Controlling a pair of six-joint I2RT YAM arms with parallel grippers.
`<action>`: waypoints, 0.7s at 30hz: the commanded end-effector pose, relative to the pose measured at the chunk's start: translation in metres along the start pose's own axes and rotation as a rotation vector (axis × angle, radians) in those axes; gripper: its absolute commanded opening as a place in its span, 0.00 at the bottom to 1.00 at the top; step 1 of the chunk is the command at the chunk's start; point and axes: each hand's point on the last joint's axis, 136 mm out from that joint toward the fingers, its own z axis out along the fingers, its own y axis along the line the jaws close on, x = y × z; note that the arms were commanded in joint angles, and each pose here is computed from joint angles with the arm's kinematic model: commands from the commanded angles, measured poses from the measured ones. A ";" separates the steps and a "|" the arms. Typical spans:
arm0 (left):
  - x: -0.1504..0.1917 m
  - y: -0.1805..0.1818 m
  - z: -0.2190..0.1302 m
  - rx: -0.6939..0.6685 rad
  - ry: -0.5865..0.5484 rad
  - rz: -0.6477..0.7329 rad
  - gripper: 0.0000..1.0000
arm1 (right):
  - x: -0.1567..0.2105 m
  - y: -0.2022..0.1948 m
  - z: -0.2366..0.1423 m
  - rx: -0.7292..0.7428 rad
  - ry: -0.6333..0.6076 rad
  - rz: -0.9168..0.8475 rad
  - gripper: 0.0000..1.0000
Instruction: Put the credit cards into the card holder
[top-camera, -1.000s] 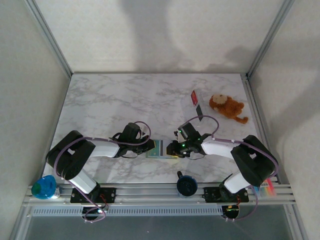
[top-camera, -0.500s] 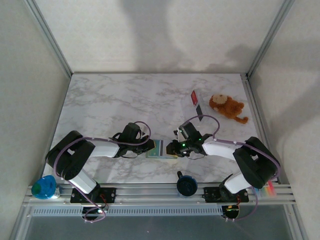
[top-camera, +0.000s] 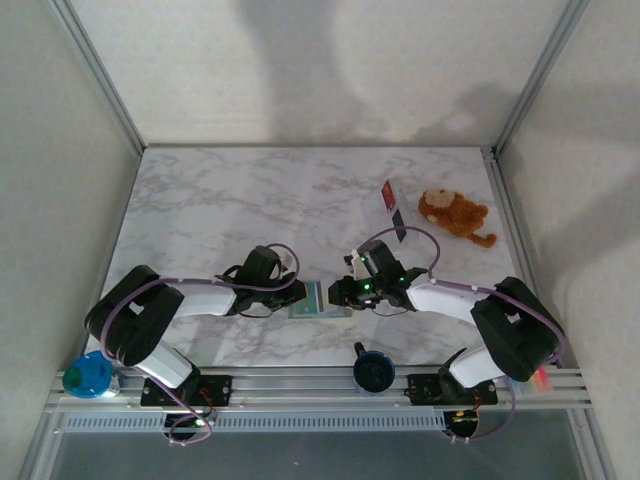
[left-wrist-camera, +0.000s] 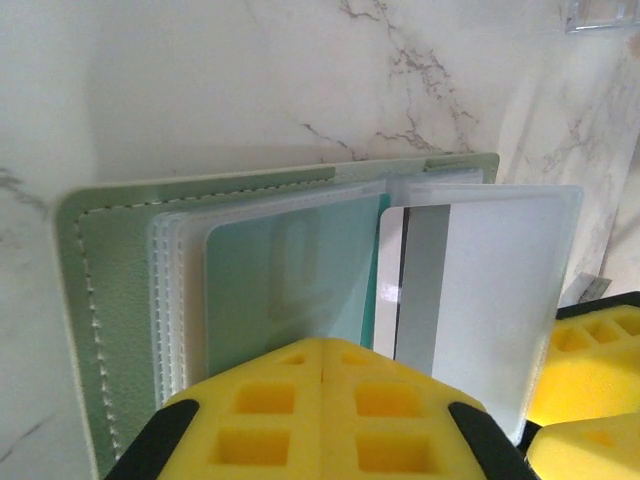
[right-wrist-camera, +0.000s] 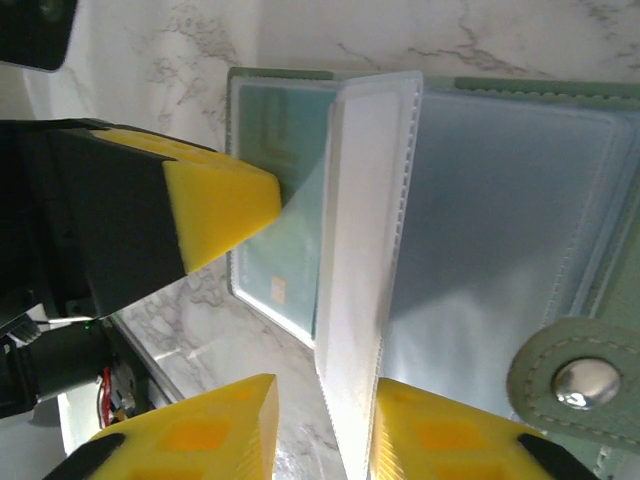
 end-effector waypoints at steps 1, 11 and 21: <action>0.003 0.021 -0.008 -0.061 -0.005 -0.038 0.00 | -0.006 0.016 -0.003 -0.060 -0.005 -0.024 0.25; 0.000 0.019 -0.026 0.003 -0.023 -0.047 0.03 | -0.006 0.035 0.004 -0.124 0.019 -0.054 0.21; -0.006 0.013 -0.035 0.042 -0.032 -0.041 0.11 | 0.009 0.069 0.026 -0.166 0.096 -0.160 0.25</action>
